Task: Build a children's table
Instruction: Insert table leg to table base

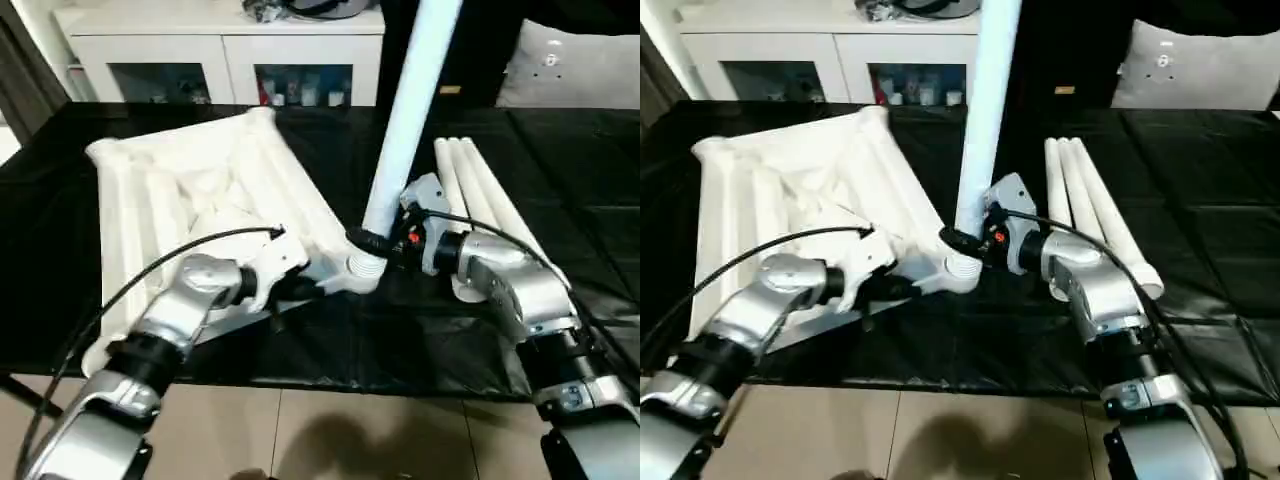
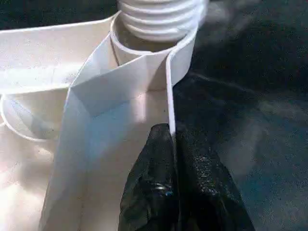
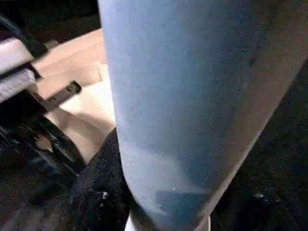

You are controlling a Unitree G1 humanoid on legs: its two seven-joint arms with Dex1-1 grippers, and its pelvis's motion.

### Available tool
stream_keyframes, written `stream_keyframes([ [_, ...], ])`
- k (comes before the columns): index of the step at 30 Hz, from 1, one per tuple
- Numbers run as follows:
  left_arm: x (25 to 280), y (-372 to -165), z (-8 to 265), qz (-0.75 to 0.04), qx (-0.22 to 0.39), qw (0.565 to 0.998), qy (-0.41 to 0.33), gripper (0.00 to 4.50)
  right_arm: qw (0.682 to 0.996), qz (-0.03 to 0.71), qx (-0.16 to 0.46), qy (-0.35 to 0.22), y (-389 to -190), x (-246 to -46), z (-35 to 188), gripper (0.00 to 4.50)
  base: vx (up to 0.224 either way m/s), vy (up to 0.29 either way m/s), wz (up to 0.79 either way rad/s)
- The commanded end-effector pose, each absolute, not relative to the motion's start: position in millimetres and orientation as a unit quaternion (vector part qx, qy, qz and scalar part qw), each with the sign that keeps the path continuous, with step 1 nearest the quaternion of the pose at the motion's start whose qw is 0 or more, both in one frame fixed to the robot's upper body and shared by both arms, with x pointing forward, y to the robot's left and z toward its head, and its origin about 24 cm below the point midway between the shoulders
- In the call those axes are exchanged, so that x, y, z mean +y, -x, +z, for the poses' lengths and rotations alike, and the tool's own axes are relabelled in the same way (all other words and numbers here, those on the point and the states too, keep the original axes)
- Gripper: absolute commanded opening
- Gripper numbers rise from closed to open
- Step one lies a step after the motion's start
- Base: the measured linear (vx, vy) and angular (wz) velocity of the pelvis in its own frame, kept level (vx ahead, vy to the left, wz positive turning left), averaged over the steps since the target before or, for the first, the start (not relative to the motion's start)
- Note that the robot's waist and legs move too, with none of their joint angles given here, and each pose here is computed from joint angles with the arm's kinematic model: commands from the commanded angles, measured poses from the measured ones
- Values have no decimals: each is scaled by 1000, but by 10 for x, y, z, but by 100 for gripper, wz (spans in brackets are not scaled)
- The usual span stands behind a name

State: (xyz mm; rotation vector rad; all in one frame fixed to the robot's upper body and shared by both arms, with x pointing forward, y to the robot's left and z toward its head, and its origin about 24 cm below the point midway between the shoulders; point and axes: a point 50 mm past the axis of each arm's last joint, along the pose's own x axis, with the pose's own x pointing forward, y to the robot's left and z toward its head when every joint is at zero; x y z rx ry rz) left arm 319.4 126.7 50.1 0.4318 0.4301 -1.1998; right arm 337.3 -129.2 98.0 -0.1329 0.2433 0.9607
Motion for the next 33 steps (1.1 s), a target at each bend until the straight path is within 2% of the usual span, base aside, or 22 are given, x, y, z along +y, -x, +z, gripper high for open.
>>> stream_keyframes([
  [1, 1236, -3110, 421, -585, 218, 751, -216, 0, 870, 461, 162, 69, -3351, -1298, 825, 186, 0, 0, 0],
  [7, 1253, -3119, 410, -582, 218, 749, -228, 0, 855, 476, 195, 64, -3319, -1324, 750, 186, 0, 0, 0],
  [15, 1261, -3131, 387, -576, 222, 748, -244, 0, 847, 492, 194, 49, -3308, -1285, 758, 186, 0, 0, 0],
  [29, 1214, -3096, 396, -593, 217, 736, -244, 0, 852, 478, 210, 44, -3374, -1286, 642, 186, 0, 0, 0],
  [33, 1217, -3099, 403, -593, 215, 737, -244, 0, 855, 475, 206, 20, -3371, -1305, 627, 186, 0, 0, 0],
])
